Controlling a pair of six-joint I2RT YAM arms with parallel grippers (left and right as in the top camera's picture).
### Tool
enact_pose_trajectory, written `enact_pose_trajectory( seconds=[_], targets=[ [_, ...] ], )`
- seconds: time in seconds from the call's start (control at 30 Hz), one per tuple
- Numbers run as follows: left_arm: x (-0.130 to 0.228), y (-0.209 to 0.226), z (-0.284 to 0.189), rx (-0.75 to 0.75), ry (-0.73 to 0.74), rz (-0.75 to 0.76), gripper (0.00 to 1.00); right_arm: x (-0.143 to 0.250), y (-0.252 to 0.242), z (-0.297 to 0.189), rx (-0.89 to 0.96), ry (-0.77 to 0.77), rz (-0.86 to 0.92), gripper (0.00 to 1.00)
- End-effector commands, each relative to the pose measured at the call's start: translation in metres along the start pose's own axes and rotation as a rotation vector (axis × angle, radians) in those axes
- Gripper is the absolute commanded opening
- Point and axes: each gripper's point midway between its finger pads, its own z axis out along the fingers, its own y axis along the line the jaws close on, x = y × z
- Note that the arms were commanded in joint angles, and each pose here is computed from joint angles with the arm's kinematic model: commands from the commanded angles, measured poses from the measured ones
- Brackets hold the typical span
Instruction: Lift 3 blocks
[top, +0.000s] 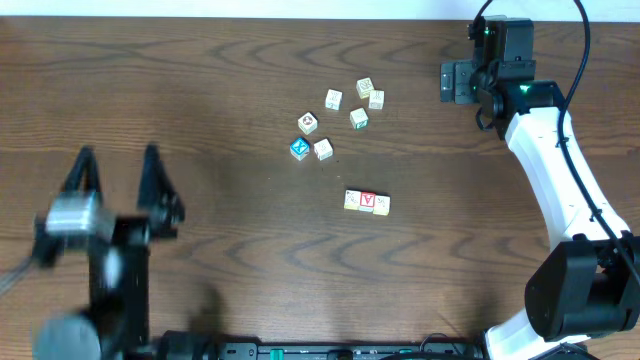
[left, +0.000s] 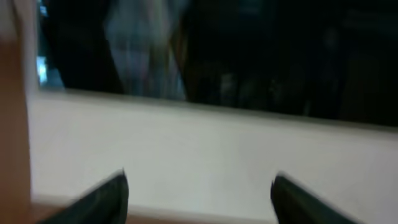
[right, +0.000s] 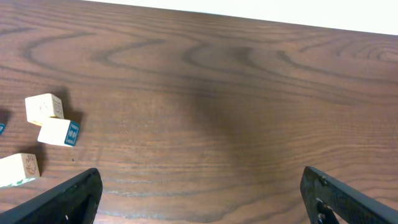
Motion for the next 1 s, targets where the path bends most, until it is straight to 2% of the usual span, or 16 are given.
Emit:
enact_pose_trajectory(
  seconds=[0.0,0.27,0.47,0.73,0.97],
  targets=[
    [0.045,0.008,-0.01,0.005,0.007,0.045,0.73,-0.003,-0.007,-0.002,0.019,-0.007,0.0,0.99],
    [0.117,0.025,-0.03,-0.028,0.01,0.071,0.74,-0.003,-0.007,-0.002,0.019,-0.008,0.0,0.99],
    [0.148,0.038,-0.036,-0.067,0.035,0.082,0.74,-0.003,-0.007,-0.002,0.019,-0.007,0.0,0.99],
    [0.2,0.045,-0.042,-0.086,0.214,0.075,0.74,-0.003,-0.007,-0.002,0.019,-0.007,0.0,0.99],
    [0.261,0.054,-0.054,-0.124,0.368,-0.032,0.74,-0.003,-0.007,-0.002,0.019,-0.007,0.0,0.99]
  ],
)
